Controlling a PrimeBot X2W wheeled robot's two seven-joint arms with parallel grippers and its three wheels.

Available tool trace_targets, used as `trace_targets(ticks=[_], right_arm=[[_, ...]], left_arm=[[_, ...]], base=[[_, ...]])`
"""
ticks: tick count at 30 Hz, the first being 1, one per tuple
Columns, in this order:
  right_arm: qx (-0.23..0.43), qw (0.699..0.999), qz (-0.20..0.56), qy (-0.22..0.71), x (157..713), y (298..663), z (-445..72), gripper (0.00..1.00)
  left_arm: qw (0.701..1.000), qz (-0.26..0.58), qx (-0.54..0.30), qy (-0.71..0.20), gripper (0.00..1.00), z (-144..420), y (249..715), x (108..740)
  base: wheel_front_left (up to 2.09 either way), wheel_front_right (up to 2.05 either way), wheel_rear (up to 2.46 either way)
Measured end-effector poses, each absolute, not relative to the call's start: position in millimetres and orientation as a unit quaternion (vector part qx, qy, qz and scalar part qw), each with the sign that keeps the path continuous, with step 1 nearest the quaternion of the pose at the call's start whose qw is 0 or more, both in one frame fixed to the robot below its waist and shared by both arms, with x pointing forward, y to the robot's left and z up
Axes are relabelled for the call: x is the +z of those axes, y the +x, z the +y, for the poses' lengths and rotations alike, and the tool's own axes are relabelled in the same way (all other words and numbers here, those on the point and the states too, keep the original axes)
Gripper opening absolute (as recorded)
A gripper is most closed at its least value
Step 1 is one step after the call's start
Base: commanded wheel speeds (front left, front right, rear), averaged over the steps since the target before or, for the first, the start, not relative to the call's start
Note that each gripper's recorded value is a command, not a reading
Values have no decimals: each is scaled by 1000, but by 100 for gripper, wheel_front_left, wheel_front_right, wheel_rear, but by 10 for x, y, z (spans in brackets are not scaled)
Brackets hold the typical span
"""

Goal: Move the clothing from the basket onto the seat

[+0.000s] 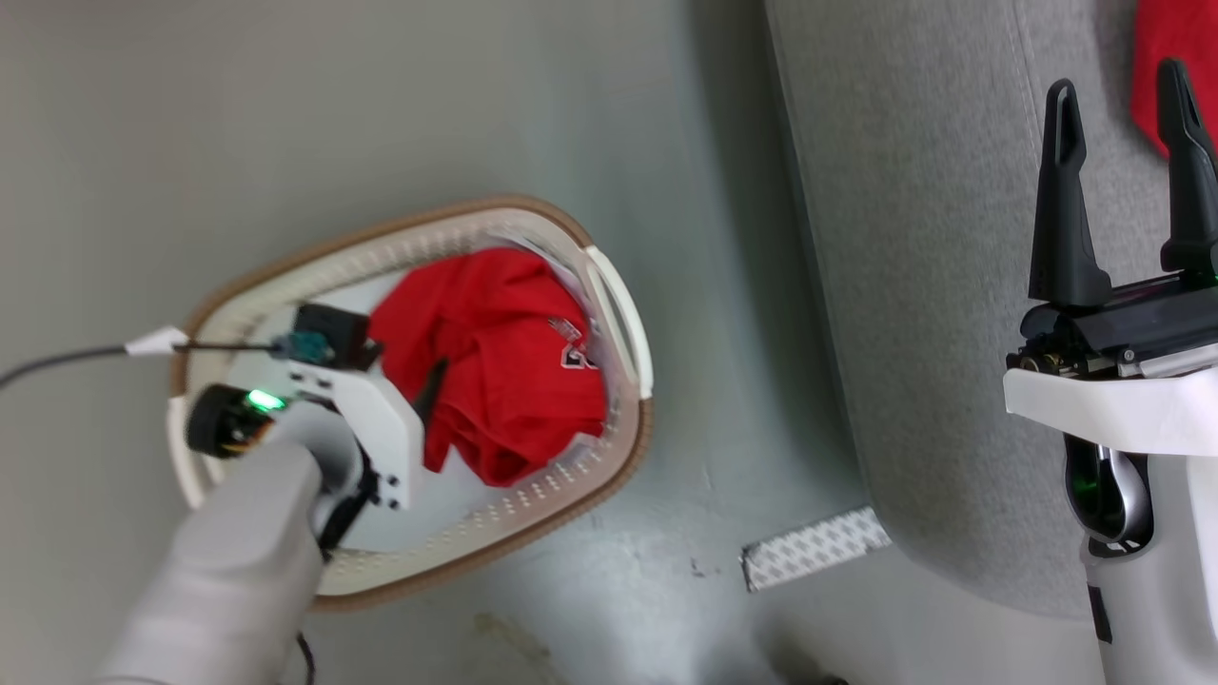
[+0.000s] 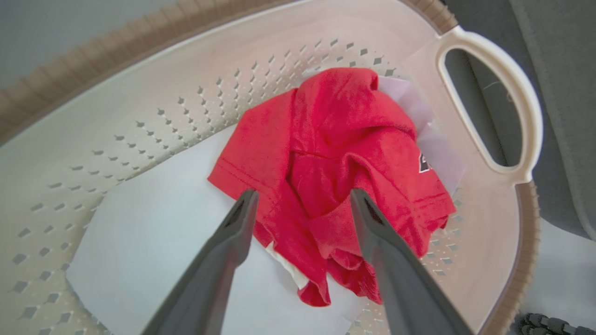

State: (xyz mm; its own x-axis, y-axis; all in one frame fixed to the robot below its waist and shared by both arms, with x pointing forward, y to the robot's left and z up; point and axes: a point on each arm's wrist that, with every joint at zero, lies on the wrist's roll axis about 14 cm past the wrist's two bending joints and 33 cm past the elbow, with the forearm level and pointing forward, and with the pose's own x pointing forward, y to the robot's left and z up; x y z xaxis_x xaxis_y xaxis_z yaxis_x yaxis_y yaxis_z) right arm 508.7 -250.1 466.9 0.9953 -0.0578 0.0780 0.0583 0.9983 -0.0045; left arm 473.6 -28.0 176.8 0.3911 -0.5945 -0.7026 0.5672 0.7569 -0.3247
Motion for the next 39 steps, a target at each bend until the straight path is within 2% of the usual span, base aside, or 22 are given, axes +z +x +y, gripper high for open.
trace_targets(ticks=[5, 10, 12, 13, 14, 19, 23, 24, 25, 26, 34, 39], right_arm=[[-38, 999, -24, -9, 4539, 5086, -2568, 100], [-50, 999, 2, -6, 4328, 5065, -2657, 100], [-53, 999, 6, -6, 4296, 5059, -2673, 100], [-56, 998, 12, -7, 4244, 5050, -2700, 100], [-56, 998, 12, -7, 4244, 5050, -2700, 100], [-57, 998, 21, -6, 4159, 5041, -2699, 100], [-55, 998, 23, -4, 4138, 5045, -2686, 100], [-55, 998, 23, -4, 4135, 5046, -2683, 100], [-54, 998, 24, -4, 4132, 5046, -2679, 100], [-54, 998, 24, -3, 4131, 5047, -2675, 100], [-48, 999, 19, 2, 4180, 5074, -2641, 100], [-47, 999, -6, -9, 4410, 5088, -2646, 100]], left_arm=[[817, 456, -354, -21, 100, -360, 4737, 1552], [776, 509, -373, -26, 100, -516, 4602, 1251], [769, 517, -375, -24, 100, -529, 4580, 1204], [753, 534, -384, -14, 100, -549, 4497, 1118], [753, 534, -384, -14, 100, -549, 4497, 1118], [711, 574, -406, 17, 100, -538, 4233, 987], [707, 573, -414, 18, 100, -557, 4220, 990], [709, 571, -414, 16, 88, -566, 4231, 997], [710, 569, -414, 12, 38, -575, 4243, 1004], [712, 566, -415, 8, 0, -583, 4253, 1012], [736, 534, -416, -8, 0, -615, 4406, 1126], [756, 499, -423, -25, 0, -709, 4450, 1408]], base=[[0, 0, 0], [0, 0, 0], [0, 0, 0], [0, 0, 0], [0, 0, 0], [0, 0, 0], [0, 0, 0], [0, 0, 0], [0, 0, 0], [0, 0, 0], [0, 0, 0], [0, 0, 0]])
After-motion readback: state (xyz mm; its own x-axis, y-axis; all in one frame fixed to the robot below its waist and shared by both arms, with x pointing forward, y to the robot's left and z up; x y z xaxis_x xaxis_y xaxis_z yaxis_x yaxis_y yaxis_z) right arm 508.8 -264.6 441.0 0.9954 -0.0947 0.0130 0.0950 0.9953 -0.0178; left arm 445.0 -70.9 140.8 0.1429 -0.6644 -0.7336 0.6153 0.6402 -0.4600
